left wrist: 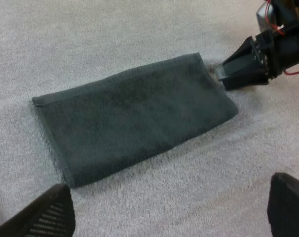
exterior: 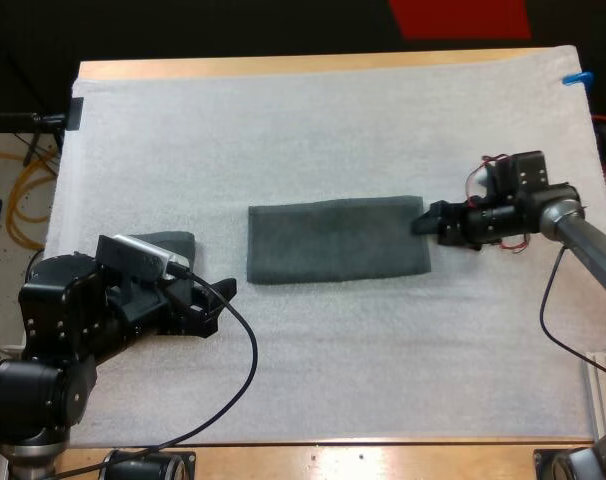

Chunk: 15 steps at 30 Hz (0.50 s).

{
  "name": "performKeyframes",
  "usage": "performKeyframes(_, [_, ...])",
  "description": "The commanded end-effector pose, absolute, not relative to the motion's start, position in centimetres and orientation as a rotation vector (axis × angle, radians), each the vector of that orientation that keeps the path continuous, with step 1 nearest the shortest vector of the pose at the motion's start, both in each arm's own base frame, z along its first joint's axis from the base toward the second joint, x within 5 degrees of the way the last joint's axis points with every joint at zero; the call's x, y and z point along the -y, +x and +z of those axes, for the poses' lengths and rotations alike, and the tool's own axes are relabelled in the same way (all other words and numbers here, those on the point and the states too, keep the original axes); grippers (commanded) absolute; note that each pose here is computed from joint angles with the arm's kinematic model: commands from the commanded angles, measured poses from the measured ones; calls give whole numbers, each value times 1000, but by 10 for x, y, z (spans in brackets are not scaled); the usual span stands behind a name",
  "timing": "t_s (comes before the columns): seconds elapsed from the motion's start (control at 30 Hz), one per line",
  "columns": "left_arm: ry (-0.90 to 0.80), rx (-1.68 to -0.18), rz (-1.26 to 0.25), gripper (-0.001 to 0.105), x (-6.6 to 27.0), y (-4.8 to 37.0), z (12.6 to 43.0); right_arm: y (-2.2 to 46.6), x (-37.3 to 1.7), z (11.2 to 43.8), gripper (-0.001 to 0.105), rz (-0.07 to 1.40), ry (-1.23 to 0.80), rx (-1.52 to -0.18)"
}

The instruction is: Pick towel from pile fold and stack

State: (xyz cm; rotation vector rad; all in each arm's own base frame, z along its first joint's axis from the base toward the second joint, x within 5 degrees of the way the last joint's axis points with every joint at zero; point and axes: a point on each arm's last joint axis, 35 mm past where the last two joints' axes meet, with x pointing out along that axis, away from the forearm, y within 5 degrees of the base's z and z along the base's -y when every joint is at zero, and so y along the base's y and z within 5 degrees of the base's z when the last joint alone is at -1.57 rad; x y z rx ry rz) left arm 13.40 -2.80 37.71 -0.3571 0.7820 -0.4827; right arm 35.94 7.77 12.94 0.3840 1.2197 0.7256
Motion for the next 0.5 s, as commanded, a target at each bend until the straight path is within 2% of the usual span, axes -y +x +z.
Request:
performKeyframes(0.0, [-370, -780, -482, 77, 28, 133, 379, 361, -83, 132, 64, 769, 391, -1204])
performKeyframes(0.37, [-394, -785, -519, 77, 29, 132, 380, 360, -107, 110, 64, 752, 457, -1286])
performKeyframes(0.47, [-394, -785, -520, 77, 29, 132, 380, 360, -107, 109, 56, 745, 458, -1296])
